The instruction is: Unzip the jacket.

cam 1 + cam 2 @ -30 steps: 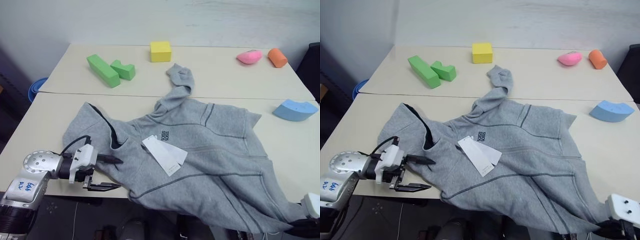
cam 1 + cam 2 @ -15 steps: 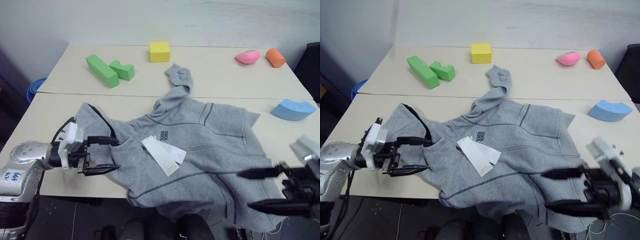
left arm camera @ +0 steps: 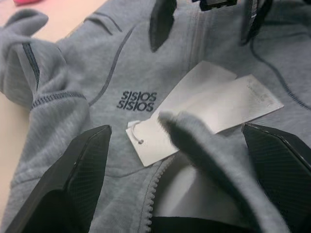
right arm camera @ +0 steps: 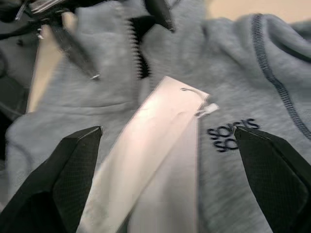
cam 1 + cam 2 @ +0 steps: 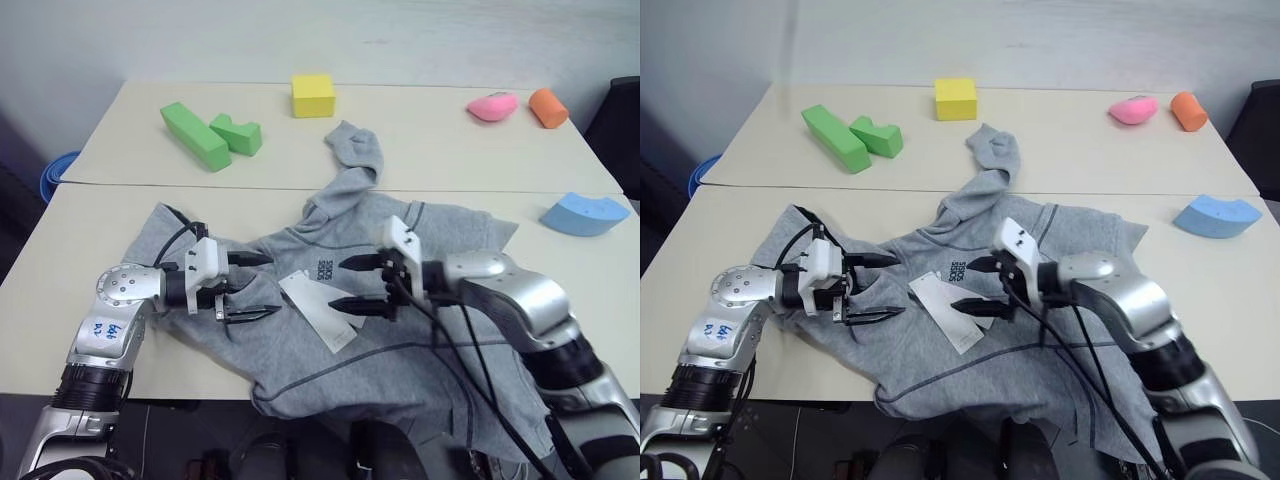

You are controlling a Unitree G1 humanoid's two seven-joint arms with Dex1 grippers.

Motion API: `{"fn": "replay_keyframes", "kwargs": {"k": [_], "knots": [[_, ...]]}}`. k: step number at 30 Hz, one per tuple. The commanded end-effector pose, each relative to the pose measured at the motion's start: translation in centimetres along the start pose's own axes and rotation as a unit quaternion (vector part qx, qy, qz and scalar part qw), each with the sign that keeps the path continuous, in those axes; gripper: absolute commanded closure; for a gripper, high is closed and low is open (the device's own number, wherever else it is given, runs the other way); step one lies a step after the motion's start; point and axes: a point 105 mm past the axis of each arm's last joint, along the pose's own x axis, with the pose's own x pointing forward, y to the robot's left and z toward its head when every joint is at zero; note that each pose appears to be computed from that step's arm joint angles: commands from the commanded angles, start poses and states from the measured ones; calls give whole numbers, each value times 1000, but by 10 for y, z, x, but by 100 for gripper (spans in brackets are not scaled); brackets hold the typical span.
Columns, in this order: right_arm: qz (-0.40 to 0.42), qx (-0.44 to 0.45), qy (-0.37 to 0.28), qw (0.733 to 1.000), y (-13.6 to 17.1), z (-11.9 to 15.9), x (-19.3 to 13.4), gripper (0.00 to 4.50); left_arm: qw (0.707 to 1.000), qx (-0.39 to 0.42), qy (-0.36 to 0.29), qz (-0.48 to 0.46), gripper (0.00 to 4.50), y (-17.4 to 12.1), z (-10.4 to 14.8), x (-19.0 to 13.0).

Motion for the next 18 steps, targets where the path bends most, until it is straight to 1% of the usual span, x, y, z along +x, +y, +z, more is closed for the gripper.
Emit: {"fn": "replay_keyframes", "kwargs": {"k": [1,5,6,9,11,13,16,18], "knots": [[11,15,8,1000,-1,-2,10,1,1000,10,20,-1,0,-3,-8,-7],[57,66,-5,996,9,0,19,1,999,6,43,5,0,-3,-18,-11],[69,85,2,994,13,-2,21,1,999,-1,51,13,0,-2,-23,-13],[89,101,30,990,22,-12,30,1,997,-20,71,24,0,-2,-37,-17],[93,113,35,989,24,-15,35,1,996,-27,75,26,0,-3,-42,-19],[115,131,32,984,31,-13,39,1,996,-31,82,33,0,-2,-46,-20],[131,145,34,980,38,-11,44,53,996,-32,73,32,0,-2,-45,-19],[128,146,45,980,38,-17,48,119,997,-32,67,28,0,-2,-44,-17]]}}
